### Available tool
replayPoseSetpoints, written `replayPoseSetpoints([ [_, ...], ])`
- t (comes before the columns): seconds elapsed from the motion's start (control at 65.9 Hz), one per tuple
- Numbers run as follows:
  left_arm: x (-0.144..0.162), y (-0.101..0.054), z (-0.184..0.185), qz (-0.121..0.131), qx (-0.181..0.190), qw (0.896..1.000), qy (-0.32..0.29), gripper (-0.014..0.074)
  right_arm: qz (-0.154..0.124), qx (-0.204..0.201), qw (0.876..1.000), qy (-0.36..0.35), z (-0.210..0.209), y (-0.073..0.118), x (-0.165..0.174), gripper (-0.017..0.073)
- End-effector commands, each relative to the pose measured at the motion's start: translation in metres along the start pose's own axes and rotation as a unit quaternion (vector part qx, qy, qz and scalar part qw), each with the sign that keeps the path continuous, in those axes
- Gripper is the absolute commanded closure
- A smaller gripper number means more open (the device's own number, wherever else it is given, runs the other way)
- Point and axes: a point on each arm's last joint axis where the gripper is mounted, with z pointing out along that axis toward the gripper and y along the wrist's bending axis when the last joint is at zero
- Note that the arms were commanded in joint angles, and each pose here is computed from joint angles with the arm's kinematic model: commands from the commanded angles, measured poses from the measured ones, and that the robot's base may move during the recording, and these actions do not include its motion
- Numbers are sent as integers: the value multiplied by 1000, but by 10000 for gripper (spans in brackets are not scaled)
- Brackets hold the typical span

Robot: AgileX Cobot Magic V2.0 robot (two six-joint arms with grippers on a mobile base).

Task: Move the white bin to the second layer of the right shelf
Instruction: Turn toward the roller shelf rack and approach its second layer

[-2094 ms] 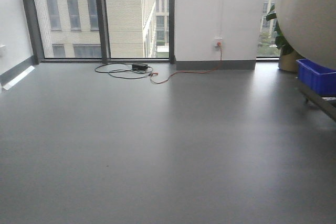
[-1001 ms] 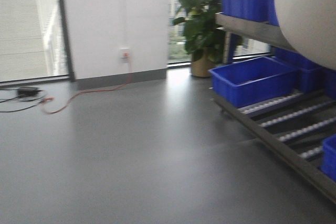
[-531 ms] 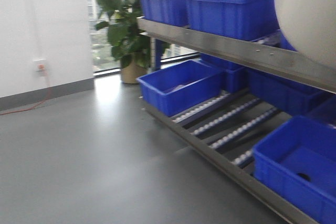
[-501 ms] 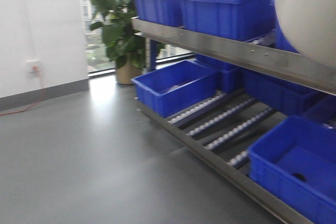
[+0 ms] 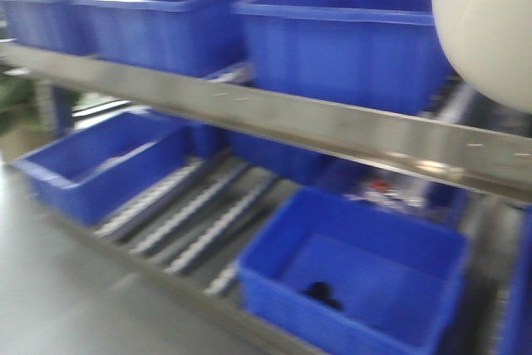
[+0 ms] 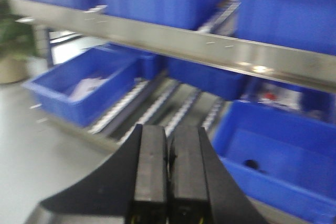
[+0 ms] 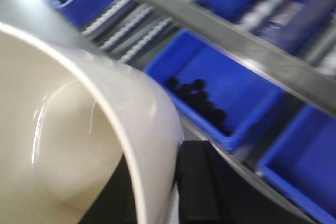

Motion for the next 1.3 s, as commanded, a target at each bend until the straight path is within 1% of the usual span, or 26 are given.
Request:
replayPoseSetpoints([
  [0.0, 0, 0, 1, -5, 4, 999, -39, 509, -5, -7, 998, -59, -6, 2, -16, 507],
  [1.29, 0, 0, 1, -5, 4, 999, -39, 509, -5, -7, 998, -59, -6, 2, -16, 507],
])
